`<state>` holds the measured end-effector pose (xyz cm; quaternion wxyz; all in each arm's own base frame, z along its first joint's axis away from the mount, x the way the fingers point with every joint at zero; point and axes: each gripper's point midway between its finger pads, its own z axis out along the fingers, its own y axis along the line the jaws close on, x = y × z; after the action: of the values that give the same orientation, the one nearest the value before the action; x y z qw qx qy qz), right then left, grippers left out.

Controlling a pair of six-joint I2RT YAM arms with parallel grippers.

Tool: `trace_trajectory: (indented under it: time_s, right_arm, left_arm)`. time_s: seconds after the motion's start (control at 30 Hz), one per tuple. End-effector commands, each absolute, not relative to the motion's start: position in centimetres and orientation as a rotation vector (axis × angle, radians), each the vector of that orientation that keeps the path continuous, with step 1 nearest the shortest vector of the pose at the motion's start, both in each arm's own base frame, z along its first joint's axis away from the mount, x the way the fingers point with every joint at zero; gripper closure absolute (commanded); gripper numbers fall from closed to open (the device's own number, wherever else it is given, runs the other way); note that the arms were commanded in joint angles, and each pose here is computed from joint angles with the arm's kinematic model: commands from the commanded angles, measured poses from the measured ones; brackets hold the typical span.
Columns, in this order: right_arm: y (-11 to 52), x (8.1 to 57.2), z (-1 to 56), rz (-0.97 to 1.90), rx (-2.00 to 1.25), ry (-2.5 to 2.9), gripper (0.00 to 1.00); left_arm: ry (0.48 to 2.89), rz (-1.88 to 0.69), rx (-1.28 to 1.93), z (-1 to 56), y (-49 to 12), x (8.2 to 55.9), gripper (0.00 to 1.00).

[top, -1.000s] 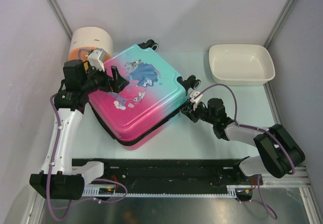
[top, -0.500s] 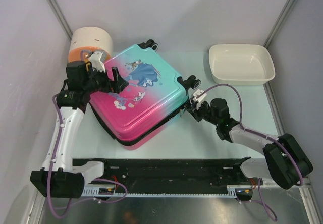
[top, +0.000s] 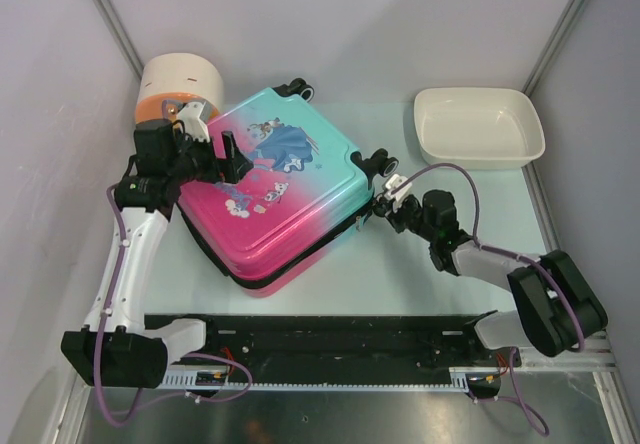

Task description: Open, take out, and arrange the luggage

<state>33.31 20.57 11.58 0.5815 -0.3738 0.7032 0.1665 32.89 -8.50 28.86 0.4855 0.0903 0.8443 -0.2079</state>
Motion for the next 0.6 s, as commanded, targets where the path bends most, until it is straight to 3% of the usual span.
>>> trace_trajectory:
  time_s: [0.0,0.3,0.57]
  right_arm:
    - [18.3,38.9,17.3,0.185,-0.736,1.466,1.0]
    - [17.5,42.6,20.0,0.26,-0.568,1.405,1.0]
    - [19.8,41.9,20.6,0.489,-0.58,1.364,1.0]
  left_arm:
    - [2.03,-0.485,0.236,29.3,-8.4,33.3,0.0]
    - [2.049,-0.493,0.246,28.6,-8.5,33.6,0.0]
    - [2.059,-0.501,0.278,28.0,-8.7,33.9,0.0]
